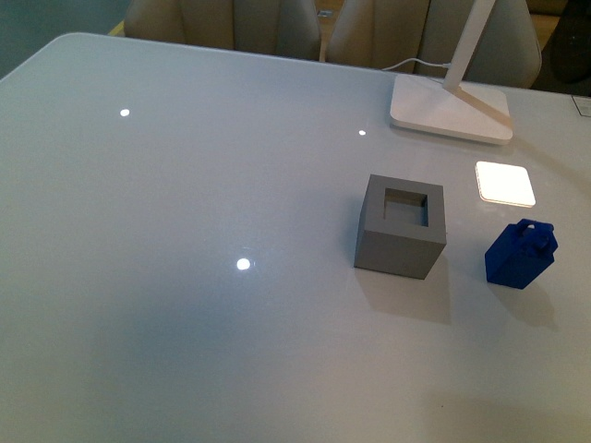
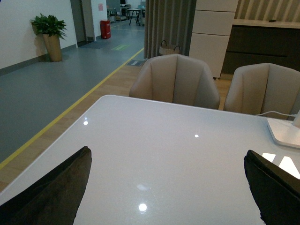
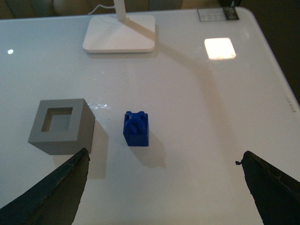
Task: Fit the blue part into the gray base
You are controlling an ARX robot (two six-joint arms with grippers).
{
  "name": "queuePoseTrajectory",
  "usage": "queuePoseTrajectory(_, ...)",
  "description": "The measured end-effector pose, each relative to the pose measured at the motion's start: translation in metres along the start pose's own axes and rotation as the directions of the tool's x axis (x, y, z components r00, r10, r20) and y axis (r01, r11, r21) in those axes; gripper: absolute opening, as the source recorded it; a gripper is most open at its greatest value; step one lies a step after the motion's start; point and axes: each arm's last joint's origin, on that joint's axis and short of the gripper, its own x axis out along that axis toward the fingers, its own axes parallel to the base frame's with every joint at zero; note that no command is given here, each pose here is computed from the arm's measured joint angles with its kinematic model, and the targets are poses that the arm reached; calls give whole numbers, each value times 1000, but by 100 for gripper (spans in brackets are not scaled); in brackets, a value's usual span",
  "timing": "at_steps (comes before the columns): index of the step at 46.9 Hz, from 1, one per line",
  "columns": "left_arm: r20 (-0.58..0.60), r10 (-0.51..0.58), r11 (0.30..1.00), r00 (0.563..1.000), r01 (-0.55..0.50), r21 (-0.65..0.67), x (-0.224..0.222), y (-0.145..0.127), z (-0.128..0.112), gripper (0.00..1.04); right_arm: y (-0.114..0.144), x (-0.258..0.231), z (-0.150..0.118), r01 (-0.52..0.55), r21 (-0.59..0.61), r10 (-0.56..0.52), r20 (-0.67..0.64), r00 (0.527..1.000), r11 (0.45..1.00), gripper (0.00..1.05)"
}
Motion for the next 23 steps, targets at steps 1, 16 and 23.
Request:
queuePoseTrajectory(1, 0, 0, 1000, 1000, 0, 0, 0, 0, 0, 97, -1, 7, 4, -6, 2, 7, -15, 1000, 1000, 96)
queuePoseTrajectory(16, 0, 0, 1000, 1000, 0, 0, 0, 0, 0, 97, 1, 134, 24, -92, -2, 85, -371, 925, 996, 96)
queuePoseTrajectory(23, 0, 0, 1000, 1000, 0, 0, 0, 0, 0, 97, 20, 180, 15, -129, -28, 98, -499, 861, 991, 96)
